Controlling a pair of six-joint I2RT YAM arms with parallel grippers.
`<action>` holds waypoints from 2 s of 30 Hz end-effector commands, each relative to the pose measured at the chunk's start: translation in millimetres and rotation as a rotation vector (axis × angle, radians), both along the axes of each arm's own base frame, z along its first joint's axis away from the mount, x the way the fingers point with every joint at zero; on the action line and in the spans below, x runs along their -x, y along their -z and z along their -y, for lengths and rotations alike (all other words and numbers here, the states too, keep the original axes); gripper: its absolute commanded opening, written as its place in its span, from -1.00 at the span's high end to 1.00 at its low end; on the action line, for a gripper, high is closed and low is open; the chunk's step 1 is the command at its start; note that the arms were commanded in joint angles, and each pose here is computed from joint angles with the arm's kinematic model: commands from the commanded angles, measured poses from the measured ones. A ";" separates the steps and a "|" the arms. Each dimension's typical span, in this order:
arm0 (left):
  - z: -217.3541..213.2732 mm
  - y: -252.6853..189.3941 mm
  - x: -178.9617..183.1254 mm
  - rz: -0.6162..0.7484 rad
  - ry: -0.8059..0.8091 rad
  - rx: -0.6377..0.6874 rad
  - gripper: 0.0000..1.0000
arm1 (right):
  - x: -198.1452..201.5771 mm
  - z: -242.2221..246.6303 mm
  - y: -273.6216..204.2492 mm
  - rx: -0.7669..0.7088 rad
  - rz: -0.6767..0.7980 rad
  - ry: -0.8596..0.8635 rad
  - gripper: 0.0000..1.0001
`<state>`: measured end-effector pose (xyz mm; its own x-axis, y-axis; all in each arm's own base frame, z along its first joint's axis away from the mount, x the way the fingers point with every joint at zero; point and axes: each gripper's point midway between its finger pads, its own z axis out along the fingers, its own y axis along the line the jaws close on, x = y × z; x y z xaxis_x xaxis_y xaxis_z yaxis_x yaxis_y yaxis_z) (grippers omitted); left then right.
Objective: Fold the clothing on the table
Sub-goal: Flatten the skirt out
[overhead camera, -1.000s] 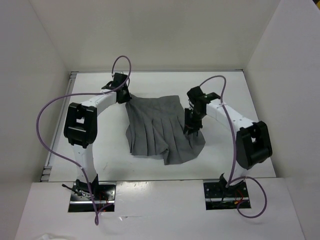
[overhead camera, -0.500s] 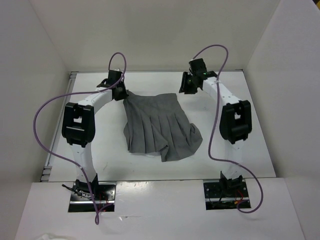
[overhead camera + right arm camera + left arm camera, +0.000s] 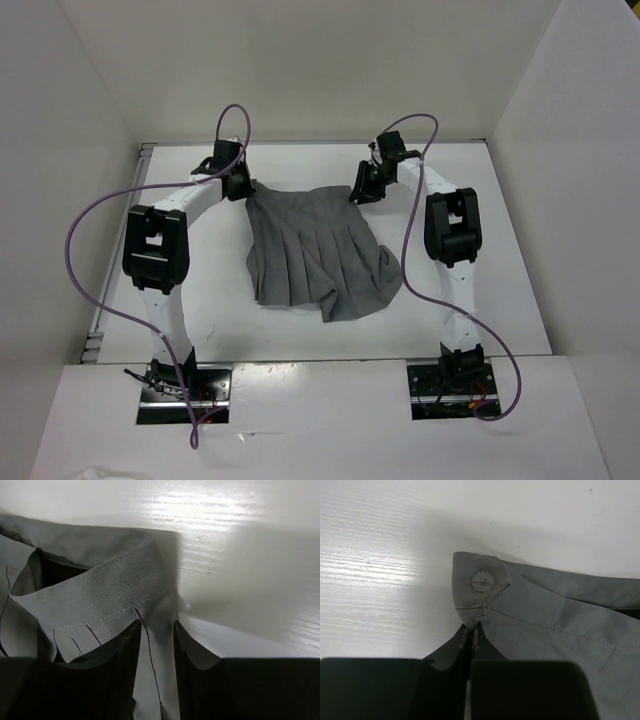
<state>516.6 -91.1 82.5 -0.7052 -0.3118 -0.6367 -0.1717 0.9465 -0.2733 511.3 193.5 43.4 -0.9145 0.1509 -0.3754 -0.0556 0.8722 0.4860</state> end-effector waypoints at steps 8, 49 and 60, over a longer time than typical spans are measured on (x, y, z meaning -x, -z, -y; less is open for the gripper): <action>-1.1 -9.9 -10.7 0.050 0.013 0.015 1.00 | 16.2 -28.4 10.4 -0.175 -0.080 -0.089 0.70; 31.8 0.9 -18.7 0.108 0.430 0.378 -0.61 | 14.1 81.4 -69.0 0.052 0.129 0.297 0.19; 95.0 43.0 -11.4 0.082 0.558 0.184 0.12 | 17.8 84.3 -56.1 0.076 0.096 0.296 0.19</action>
<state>516.5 -170.5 41.7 -0.7934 -0.1045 -0.5996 0.2736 0.8188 -0.5046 485.4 107.4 88.6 -0.8053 0.3943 -0.4427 0.1920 0.8800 0.4345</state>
